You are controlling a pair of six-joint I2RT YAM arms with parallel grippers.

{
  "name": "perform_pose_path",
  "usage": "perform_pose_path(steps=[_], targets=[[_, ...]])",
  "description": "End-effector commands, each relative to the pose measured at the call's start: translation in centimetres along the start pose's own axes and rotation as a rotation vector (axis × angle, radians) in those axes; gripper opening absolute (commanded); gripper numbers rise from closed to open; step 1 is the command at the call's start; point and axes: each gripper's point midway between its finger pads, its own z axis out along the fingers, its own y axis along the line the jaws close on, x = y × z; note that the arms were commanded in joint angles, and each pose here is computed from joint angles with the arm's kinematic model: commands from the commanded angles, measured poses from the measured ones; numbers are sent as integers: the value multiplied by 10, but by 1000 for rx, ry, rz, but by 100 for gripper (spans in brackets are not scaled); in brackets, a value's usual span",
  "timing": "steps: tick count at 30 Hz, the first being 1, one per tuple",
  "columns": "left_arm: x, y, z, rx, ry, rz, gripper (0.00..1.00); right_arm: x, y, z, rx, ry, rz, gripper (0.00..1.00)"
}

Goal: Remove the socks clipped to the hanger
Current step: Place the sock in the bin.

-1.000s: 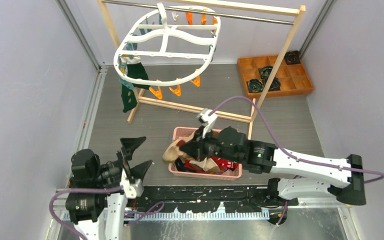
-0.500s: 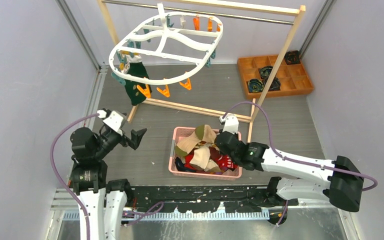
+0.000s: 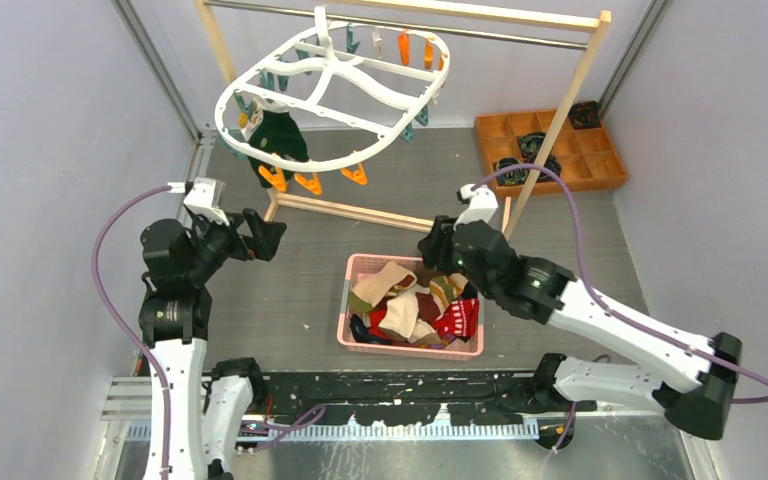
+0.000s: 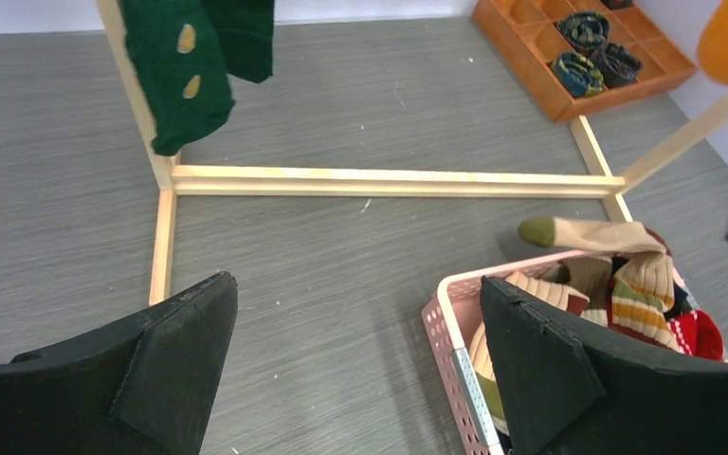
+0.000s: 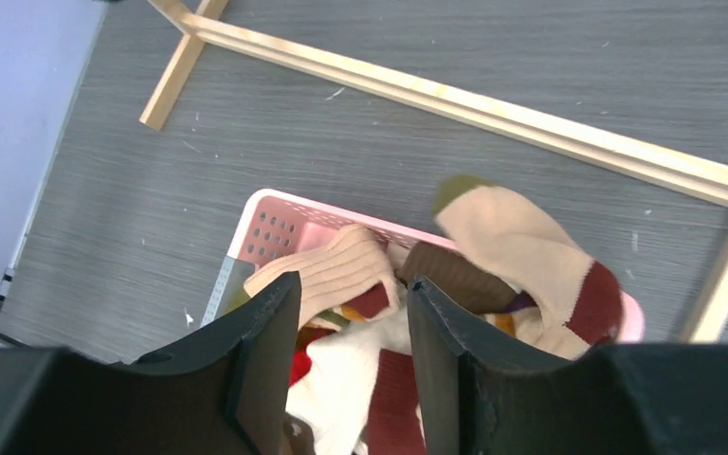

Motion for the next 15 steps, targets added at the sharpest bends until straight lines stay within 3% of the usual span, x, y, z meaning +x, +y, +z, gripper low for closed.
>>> perform_pose_path(steps=[1,6,9,15], targets=[[-37,3,-6,-48,-93,-2,100,23,6,34,-17,94,46,50],[-39,11,-6,-84,-88,-5,100,42,-33,74,88,114,94,45],[-40,9,-7,-76,-91,-1,100,55,-46,72,135,142,73,68],[-34,4,-6,-41,-88,-4,100,25,-53,40,111,19,113,83]])
